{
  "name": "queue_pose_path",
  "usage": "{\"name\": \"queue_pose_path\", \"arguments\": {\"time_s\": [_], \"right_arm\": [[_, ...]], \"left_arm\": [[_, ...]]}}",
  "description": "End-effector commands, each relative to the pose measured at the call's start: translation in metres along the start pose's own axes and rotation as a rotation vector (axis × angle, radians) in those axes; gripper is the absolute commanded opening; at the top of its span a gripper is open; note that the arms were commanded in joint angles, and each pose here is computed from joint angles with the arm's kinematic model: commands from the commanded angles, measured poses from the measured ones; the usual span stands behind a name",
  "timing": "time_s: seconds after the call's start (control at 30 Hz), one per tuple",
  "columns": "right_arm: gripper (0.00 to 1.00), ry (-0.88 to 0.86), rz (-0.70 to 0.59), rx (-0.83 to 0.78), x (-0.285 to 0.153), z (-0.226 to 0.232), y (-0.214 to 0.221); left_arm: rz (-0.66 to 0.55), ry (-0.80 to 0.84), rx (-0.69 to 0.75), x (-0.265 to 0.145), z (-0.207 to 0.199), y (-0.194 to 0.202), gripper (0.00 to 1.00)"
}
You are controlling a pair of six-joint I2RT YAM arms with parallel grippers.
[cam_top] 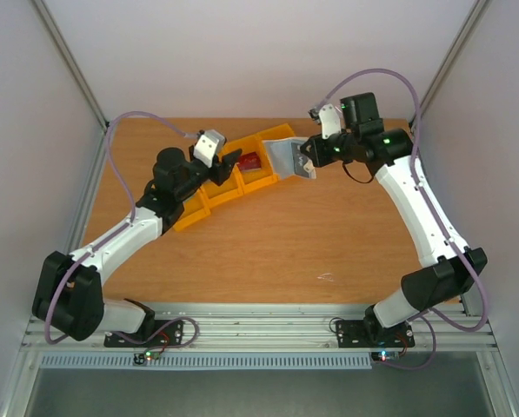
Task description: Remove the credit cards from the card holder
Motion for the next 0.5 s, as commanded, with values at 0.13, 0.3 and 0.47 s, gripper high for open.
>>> {"name": "queue_pose_path", "arguments": {"time_s": [0.13, 0.3, 0.47], "right_arm": [[0.01, 0.377, 0.023, -0.037, 0.022, 0.012, -0.01], [0.01, 0.122, 0.033, -0.039, 0.035, 0.035, -0.013], [0.01, 0.076, 0.046, -0.043, 0.04, 0.038, -0.015]], "left_arm": [[-0.148, 0.341, 0.101, -0.011, -0.038, -0.017, 0.43], [-0.194, 0.589, -0.043, -0.016, -0.058, -0.033, 0.32], [-0.204, 0.651, -0.039, -0.013, -0.067, -0.04, 0.31]]}}
Point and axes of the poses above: each gripper's point midway between its finger pads, its own x axis out along the fingers, its own z axis along the line the jaws close on, y = z × x, the point moved 9 cm from there along -x, back along the fingers, and after that the axes turned 5 degrees about x, right-handed, at the moved point
